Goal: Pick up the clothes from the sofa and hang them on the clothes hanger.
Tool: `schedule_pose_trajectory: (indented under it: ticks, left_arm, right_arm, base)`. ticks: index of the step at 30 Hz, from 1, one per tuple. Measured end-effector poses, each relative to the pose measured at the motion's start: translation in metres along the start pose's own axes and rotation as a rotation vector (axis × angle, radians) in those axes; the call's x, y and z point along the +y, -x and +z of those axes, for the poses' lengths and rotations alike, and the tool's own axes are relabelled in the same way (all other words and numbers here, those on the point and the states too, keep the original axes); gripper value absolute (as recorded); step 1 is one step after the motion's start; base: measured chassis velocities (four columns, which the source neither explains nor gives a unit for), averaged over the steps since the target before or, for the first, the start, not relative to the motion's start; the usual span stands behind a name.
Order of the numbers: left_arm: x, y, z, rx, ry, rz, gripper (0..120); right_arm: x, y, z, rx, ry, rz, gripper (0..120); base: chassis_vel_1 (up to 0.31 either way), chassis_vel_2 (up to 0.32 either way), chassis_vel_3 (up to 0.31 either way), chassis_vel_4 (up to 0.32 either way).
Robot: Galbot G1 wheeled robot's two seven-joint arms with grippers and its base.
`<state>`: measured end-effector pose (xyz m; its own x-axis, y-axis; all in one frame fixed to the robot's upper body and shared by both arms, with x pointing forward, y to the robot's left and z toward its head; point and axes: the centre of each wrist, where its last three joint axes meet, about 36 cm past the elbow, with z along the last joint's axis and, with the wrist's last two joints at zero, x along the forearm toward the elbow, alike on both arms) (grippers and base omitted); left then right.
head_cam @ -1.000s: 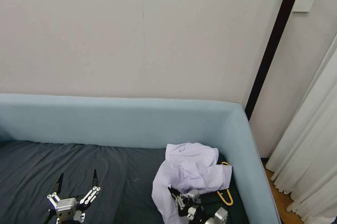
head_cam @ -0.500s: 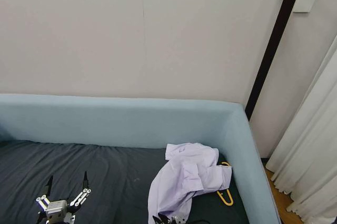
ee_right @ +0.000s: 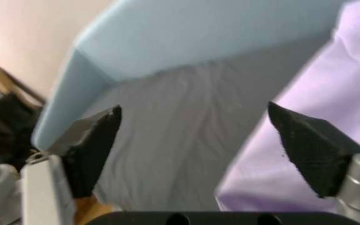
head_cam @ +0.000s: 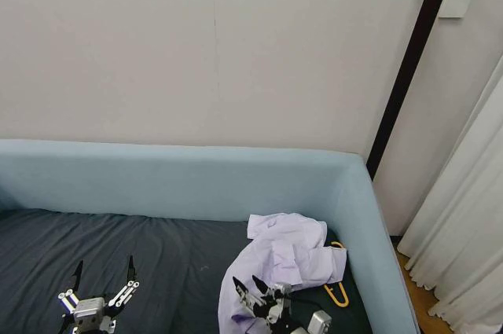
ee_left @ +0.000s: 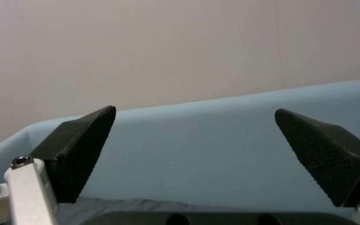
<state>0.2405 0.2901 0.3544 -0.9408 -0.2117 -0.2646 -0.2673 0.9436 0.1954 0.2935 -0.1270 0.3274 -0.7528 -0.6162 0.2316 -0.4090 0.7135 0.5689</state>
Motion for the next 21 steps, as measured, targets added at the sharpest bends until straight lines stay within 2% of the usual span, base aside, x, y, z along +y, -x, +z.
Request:
schedule_pose_trajectory:
  ticks: [2, 4, 5, 9, 10, 15, 21]
  left_arm:
    - [-0.003, -0.001, 0.001, 0.003, -0.002, 0.006, 100]
    - [-0.006, -0.002, 0.001, 0.005, -0.003, 0.012, 100]
    - [-0.006, -0.002, 0.001, 0.005, -0.003, 0.012, 100]
    - [-0.002, -0.001, 0.003, 0.005, 0.010, 0.014, 100]
    - [-0.002, -0.001, 0.003, 0.005, 0.010, 0.014, 100]
    - [0.000, 0.001, 0.007, 0.009, 0.017, 0.018, 100]
    - [-0.001, 0.003, 0.009, 0.011, 0.016, 0.019, 100]
  right_arm:
    - [0.008, 0.009, -0.002, 0.024, 0.009, 0.142, 98]
    - [-0.002, 0.032, -0.012, 0.033, 0.013, 0.317, 100]
    - [-0.002, 0.032, -0.012, 0.033, 0.013, 0.317, 100]
    - [-0.037, 0.071, -0.043, 0.055, 0.101, 0.545, 100]
    - [-0.037, 0.071, -0.043, 0.055, 0.101, 0.545, 100]
    - [-0.079, 0.091, -0.043, 0.112, 0.060, 0.645, 100]
    - [-0.093, 0.099, -0.041, 0.128, 0.041, 0.663, 100]
  base:
    - [0.000, 0.000, 0.000, 0.000]
    - [0.000, 0.000, 0.000, 0.000]
    - [0.000, 0.000, 0.000, 0.000]
    - [0.000, 0.000, 0.000, 0.000]
    - [0.000, 0.000, 0.000, 0.000]
    - [0.000, 0.000, 0.000, 0.000]
    - [0.000, 0.000, 0.000, 0.000]
